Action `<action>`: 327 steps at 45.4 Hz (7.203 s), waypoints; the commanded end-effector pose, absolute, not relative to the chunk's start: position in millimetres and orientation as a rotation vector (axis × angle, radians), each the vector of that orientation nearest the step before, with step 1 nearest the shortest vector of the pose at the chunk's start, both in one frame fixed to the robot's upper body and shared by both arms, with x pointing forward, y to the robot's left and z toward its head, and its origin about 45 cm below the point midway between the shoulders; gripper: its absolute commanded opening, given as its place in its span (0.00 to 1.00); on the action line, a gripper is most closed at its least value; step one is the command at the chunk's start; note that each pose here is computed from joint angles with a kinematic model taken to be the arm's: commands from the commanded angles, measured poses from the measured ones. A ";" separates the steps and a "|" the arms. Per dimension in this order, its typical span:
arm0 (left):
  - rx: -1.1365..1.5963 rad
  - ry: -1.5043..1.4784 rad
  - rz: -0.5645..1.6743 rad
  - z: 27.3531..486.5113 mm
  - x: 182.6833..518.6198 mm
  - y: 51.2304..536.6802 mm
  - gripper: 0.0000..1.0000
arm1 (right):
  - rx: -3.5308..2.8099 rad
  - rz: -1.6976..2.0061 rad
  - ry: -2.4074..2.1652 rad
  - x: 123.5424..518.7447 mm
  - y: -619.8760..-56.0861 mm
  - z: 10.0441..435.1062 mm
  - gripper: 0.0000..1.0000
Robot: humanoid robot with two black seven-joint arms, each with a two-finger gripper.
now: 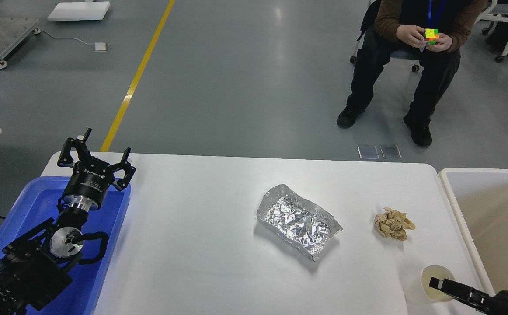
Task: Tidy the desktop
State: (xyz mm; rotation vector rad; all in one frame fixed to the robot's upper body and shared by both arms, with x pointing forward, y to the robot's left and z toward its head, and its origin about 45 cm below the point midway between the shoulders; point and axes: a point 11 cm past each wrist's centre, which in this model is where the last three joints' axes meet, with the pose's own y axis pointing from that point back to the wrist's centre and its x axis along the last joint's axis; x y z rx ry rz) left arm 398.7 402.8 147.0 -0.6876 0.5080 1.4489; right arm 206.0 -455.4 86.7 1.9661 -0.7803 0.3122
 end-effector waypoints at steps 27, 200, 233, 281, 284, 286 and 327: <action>-0.688 0.508 1.449 147.1 398.7 402.8 1.00 | 1.969 0.382 -0.763 220.1 -459.7 98.1 0.00; -0.688 0.508 1.451 147.0 398.7 403.0 1.00 | 0.889 -0.684 -2.248 292.3 -589.7 89.4 0.94; -0.688 0.508 1.451 147.0 398.7 403.0 1.00 | 1.135 -0.727 -2.385 352.3 -574.3 133.5 1.00; -0.687 0.509 1.450 146.8 398.6 402.8 1.00 | 2.635 -0.879 -2.109 480.7 -355.9 211.8 1.00; -0.688 0.508 1.449 147.4 399.2 402.6 1.00 | 2.669 -0.933 -2.075 483.4 -334.0 207.0 1.00; -0.688 0.508 1.449 147.4 399.1 402.6 1.00 | 2.687 -0.967 -2.062 484.7 -322.2 204.8 1.00; -0.688 0.508 1.449 147.4 399.2 402.6 1.00 | 2.653 -1.334 -2.104 449.2 -250.7 130.6 1.00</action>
